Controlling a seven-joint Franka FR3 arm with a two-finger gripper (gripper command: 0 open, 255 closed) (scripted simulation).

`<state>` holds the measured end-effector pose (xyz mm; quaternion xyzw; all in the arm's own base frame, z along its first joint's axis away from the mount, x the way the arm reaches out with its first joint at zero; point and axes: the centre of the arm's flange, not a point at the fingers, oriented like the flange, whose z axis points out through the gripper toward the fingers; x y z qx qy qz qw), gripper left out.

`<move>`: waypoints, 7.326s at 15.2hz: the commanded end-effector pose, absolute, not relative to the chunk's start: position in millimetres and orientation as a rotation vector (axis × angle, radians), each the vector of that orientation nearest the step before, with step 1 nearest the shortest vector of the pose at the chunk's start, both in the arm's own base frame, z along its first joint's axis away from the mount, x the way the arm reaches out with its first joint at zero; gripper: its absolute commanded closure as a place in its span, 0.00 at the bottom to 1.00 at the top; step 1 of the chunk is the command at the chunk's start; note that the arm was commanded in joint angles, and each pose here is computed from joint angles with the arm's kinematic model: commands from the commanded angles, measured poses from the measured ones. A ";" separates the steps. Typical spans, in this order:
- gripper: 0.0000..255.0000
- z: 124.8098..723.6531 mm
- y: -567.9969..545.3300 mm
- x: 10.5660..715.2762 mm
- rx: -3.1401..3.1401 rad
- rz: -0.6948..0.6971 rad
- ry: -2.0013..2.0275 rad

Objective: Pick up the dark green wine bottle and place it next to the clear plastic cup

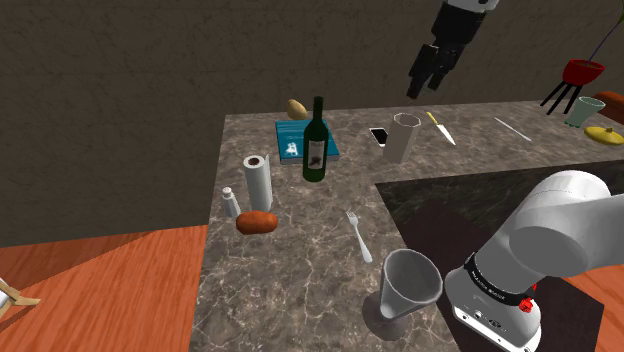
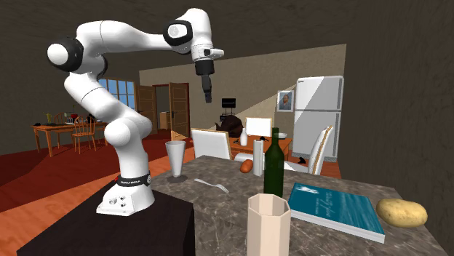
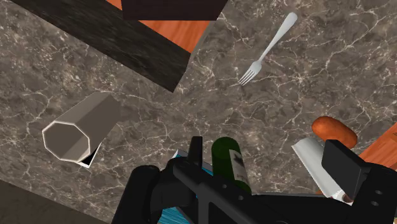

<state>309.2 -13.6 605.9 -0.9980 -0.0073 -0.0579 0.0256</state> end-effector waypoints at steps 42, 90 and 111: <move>1.00 462.0 26.8 586.2 -3.145 -0.284 -0.381; 1.00 678.4 26.7 586.3 -3.145 -0.284 -0.381; 1.00 769.6 86.7 519.5 -3.145 -0.284 -0.381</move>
